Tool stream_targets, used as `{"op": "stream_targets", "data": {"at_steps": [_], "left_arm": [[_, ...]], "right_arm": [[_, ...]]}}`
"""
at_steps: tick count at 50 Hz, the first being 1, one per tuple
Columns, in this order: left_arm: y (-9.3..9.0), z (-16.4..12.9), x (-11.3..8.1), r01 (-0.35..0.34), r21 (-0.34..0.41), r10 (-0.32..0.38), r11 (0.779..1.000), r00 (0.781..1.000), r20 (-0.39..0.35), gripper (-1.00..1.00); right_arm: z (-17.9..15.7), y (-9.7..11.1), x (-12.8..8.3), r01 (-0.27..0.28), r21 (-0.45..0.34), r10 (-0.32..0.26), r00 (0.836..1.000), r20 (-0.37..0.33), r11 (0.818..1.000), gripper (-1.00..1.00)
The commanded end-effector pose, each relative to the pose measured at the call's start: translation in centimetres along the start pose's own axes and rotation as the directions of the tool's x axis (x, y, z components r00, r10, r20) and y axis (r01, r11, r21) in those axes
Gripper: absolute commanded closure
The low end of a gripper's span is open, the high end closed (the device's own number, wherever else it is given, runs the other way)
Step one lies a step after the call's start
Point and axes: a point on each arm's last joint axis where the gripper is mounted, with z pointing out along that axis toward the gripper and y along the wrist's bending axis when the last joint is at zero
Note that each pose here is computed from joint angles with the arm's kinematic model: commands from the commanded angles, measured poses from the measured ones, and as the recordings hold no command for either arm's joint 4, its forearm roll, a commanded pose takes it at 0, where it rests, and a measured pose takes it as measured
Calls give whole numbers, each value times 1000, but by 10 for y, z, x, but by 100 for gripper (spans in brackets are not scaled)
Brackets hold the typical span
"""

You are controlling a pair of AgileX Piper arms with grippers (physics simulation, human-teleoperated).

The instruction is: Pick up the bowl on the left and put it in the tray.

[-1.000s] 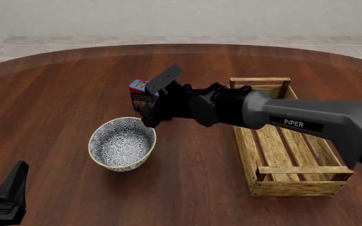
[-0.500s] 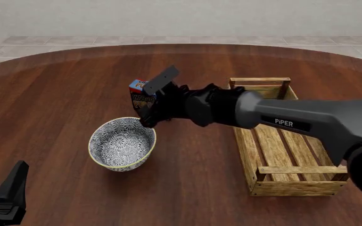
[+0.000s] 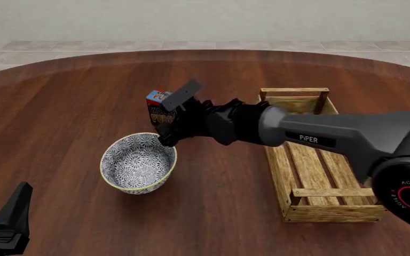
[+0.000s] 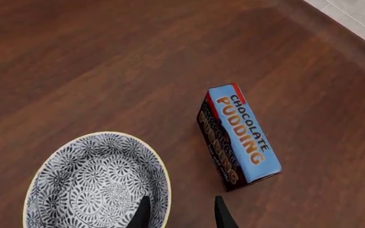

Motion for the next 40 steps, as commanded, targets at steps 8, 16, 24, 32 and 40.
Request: {"op": "stream_targets", "data": {"at_steps": [8,16,24,32,40], "left_arm": [[0,0,0,0,0,0,1000,1000,0,-100],[0,0,0,0,0,0,1000,1000,0,-100],[0,0,0,0,0,0,1000,1000,0,-100],[0,0,0,0,0,0,1000,1000,0,-100],[0,0,0,0,0,0,1000,1000,0,-100]], "right_arm": [[11,-1,7,-5,3,5,1000,-10,1000,-100],[15,1,10,-5,0,5,1000,-14,1000,-100],[19,6,15,1,-9,-1,1000,-20,1000,-100],[19,8,14,-2,-14,2,1000,-20,1000,-100],[23,9,18,-8,-14,7,1000,-22,1000,-100]]}}
